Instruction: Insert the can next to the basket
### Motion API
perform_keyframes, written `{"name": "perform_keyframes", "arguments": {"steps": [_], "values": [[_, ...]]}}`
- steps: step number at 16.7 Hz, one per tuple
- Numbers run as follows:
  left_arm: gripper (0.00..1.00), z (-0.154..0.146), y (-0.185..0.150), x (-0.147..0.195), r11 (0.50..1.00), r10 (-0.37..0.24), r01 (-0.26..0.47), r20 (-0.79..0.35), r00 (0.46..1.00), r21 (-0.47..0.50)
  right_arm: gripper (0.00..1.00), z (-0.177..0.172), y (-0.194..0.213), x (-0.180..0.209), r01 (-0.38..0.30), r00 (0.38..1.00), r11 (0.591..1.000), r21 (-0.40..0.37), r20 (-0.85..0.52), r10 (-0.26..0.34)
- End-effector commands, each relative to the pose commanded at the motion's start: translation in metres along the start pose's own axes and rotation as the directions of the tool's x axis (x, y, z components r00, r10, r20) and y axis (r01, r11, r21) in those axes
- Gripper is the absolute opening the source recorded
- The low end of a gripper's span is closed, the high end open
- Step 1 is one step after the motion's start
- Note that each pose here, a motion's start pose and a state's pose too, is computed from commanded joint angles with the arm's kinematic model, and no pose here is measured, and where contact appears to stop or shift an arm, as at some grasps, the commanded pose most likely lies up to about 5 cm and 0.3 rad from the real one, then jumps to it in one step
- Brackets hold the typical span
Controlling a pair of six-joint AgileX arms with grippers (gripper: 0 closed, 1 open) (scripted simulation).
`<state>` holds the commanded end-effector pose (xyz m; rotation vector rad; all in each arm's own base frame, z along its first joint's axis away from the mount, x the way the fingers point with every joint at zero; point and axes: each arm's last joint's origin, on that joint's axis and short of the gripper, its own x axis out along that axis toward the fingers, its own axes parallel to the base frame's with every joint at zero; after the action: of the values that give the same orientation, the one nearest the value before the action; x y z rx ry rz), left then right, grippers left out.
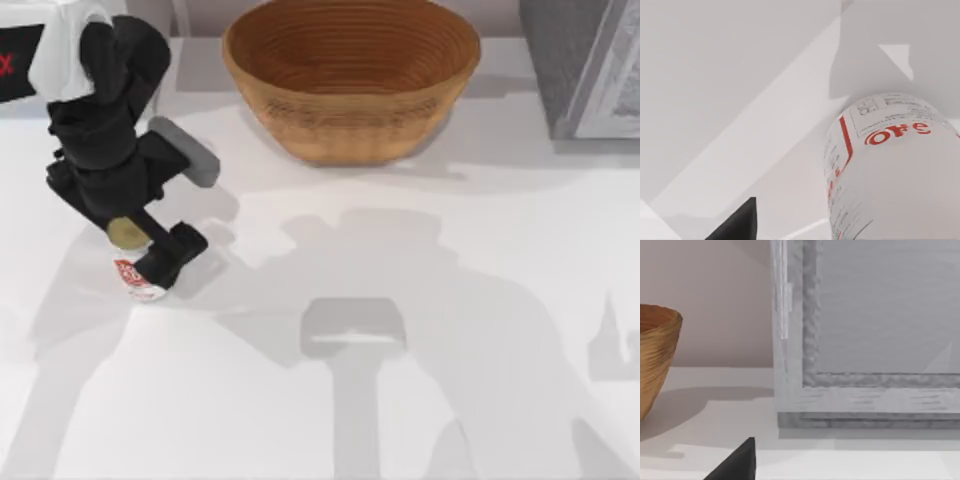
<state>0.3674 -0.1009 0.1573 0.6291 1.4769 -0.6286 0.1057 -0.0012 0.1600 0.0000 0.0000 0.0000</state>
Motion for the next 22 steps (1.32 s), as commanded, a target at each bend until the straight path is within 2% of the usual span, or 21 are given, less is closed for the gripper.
{"name": "perform_keyframes", "arguments": {"steps": [12, 22], "values": [[0.02, 0.0000, 0.0000, 0.0000, 1.000, 0.000, 0.000, 0.000, 1.000, 0.000, 1.00, 0.0000, 0.0000, 0.0000, 0.000, 1.000, 1.000, 0.000, 0.000, 0.000], [0.00, -0.0001, 0.0000, -0.0013, 1.000, 0.001, -0.001, 0.003, 1.000, 0.000, 1.00, 0.0000, 0.0000, 0.0000, 0.000, 1.000, 1.000, 0.000, 0.000, 0.000]]}}
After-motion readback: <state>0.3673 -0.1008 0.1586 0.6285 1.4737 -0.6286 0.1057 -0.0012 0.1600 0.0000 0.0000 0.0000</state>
